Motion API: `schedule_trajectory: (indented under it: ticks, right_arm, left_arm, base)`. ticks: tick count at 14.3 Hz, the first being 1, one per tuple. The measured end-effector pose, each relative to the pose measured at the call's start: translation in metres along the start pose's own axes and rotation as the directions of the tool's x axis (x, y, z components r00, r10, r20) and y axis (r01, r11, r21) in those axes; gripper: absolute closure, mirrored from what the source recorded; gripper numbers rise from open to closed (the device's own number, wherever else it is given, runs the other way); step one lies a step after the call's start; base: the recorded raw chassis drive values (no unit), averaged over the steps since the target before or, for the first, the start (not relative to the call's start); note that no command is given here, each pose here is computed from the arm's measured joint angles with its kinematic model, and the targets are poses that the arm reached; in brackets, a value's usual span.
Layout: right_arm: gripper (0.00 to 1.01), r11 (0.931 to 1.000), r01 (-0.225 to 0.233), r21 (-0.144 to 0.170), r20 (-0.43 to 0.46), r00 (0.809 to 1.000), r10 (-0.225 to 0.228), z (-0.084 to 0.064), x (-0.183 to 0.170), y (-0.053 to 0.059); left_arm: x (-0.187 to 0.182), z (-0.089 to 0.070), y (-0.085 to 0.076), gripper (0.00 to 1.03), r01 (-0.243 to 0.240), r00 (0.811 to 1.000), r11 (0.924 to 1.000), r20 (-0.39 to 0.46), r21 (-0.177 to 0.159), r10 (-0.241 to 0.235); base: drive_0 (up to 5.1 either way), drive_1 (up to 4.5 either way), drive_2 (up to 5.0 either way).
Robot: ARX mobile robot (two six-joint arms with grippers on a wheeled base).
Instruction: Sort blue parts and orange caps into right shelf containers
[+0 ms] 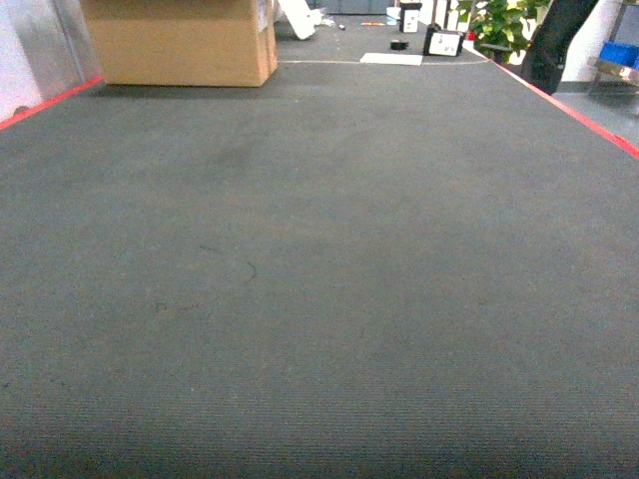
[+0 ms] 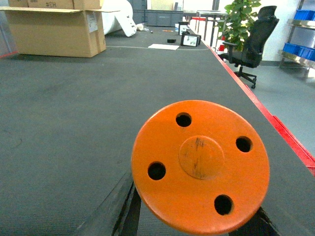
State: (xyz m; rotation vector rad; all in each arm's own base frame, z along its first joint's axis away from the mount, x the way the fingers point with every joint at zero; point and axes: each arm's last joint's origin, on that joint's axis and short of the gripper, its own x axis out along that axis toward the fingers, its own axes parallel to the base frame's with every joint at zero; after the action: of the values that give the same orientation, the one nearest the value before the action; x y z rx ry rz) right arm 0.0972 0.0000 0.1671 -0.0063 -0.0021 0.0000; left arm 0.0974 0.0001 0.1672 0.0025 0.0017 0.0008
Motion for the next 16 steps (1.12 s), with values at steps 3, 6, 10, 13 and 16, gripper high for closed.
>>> schedule_trajectory:
  ticks: [3, 6, 10, 13, 16]
  right_arm:
    - [0.59, 1.0000, 0.000, 0.000, 0.000, 1.000, 0.000, 0.0000, 0.0000, 0.0000]
    - [0.59, 1.0000, 0.000, 0.000, 0.000, 1.000, 0.000, 0.0000, 0.0000, 0.0000]
    - [0.59, 1.0000, -0.001, 0.000, 0.000, 1.000, 0.001, 0.0000, 0.0000, 0.0000]
    - [0.59, 1.0000, 0.000, 0.000, 0.000, 1.000, 0.000, 0.0000, 0.0000, 0.0000]
    - [0.59, 1.0000, 0.000, 0.000, 0.000, 1.000, 0.000, 0.0000, 0.0000, 0.0000]
  left_arm:
    - [0.0000, 0.0000, 0.0000, 0.59, 0.000, 1.000, 1.0000, 0.000, 0.000, 0.000]
    - [0.0000, 0.0000, 0.0000, 0.59, 0.000, 1.000, 1.0000, 0.000, 0.000, 0.000]
    - [0.0000, 0.0000, 0.0001, 0.59, -0.003, 1.000, 1.0000, 0.000, 0.000, 0.003]
    - [0.0000, 0.0000, 0.0000, 0.59, 0.000, 1.000, 1.0000, 0.000, 0.000, 0.000]
    - [0.0000, 0.0000, 0.0000, 0.59, 0.000, 1.000, 1.0000, 0.000, 0.000, 0.000]
  base:
    - [0.0, 0.00, 0.0]
    - [0.0, 0.00, 0.0]
    - [-1.1, -1.10, -1.1]
    - [-1.8, -1.77, -1.8]
    - [-1.5, -1.49, -1.5]
